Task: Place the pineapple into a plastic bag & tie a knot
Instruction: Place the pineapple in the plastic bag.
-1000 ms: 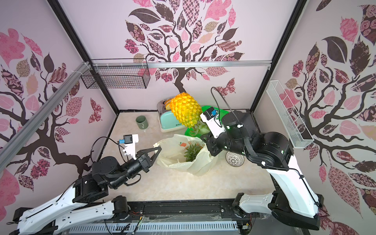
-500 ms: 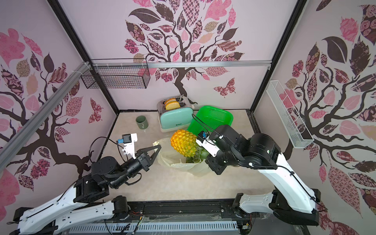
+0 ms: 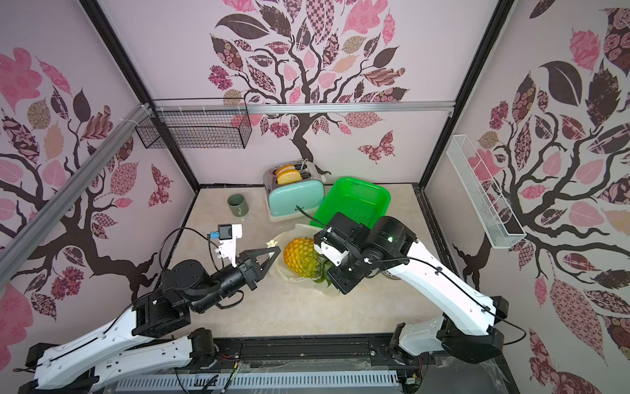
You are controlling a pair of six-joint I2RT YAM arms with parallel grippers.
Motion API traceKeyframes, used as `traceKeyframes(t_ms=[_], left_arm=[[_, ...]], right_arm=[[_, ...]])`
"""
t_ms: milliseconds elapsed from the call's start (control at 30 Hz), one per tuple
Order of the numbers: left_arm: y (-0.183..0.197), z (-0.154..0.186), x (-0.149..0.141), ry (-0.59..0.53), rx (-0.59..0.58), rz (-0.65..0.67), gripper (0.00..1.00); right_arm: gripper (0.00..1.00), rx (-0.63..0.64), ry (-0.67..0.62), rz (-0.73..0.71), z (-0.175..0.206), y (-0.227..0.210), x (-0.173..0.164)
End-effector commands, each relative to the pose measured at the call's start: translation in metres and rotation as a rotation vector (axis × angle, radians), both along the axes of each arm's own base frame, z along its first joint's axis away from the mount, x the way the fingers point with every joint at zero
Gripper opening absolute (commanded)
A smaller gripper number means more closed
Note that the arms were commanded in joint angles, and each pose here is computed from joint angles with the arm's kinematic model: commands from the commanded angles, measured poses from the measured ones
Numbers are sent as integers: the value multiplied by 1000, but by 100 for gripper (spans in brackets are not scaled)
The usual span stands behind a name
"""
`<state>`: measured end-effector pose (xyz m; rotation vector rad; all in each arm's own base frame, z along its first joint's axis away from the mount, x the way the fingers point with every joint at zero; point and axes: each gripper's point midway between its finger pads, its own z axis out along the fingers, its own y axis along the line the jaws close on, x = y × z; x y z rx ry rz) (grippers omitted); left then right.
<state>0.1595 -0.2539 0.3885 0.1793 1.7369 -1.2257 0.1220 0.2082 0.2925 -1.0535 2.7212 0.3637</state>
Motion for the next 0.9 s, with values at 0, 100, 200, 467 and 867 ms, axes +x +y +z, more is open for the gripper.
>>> traceKeyframes(t_ms=[0,100,200,467,867], left_arm=[[0,21,-6,-40,-53,-35,0],[1,23,-7,-47,-58,-39,0],[3,24,-9,-49,-61,-41,0],[7,18,-10,-24,-70,-39,0],[7,17,-9,-22,-68,-33,0]], right_arm=[[0,14,-19,-27,1,11,10],[0,-14,-14,-47,-9,14,15],[0,-36,5,-49,-22,17,17],[46,-24,-39,-96,-27,31,38],[55,85,-154,-158,3,39,57]])
